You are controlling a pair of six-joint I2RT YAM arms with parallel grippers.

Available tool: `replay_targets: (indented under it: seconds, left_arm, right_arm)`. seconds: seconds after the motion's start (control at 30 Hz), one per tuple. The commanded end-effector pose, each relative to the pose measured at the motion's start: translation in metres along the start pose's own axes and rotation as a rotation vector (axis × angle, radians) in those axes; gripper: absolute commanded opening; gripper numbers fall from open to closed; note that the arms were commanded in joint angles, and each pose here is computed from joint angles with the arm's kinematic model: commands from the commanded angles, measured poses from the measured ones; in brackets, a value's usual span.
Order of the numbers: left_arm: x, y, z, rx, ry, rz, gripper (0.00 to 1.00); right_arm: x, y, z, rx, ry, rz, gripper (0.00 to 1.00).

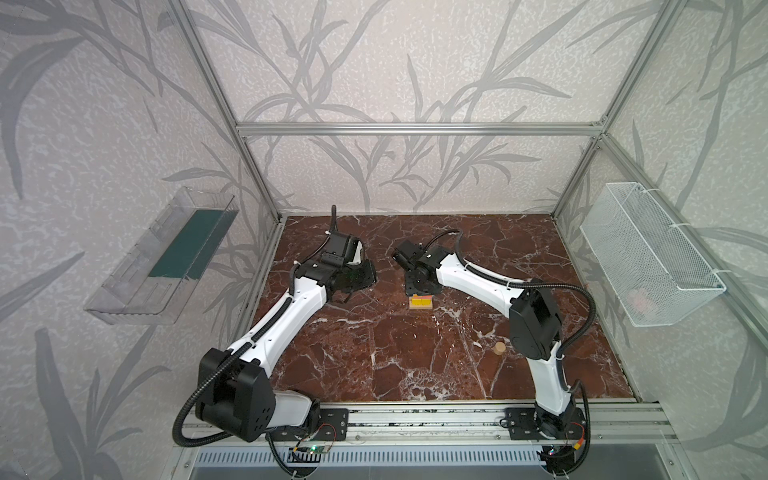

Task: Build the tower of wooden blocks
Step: 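Lower the red bar onto the yellow and orange cubes atop the tower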

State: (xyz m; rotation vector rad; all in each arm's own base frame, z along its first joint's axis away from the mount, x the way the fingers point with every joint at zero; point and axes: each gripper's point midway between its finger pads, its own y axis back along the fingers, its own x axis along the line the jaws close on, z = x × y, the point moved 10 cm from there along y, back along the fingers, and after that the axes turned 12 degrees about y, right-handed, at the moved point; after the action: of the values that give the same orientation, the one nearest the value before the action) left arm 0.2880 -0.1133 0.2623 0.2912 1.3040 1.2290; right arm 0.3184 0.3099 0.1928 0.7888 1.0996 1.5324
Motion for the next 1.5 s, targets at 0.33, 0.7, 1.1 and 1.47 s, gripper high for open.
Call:
replay_targets:
  seconds: [0.33,0.7,1.1,1.47]
  left_arm:
    - [0.0021,-0.001,0.0006,0.006,-0.004,0.006,0.08]
    - [0.0019,-0.0012,0.0006,0.008,-0.003,0.004,0.08]
    - [0.0022,-0.0019,0.0009,0.01,-0.002,0.003,0.08]
    - [0.0015,-0.0007,0.0011,0.008,-0.004,-0.001,0.08]
  right_arm:
    - [-0.0035,0.0062,0.0021,-0.009,-0.004,-0.016,0.55]
    - [-0.0045,0.0054,0.0015,-0.006,-0.007,-0.022,0.61]
    - [-0.0055,0.007,0.0013,-0.009,-0.01,-0.027,0.71]
    - [-0.0075,0.0082,0.0006,-0.012,-0.015,-0.036,0.7]
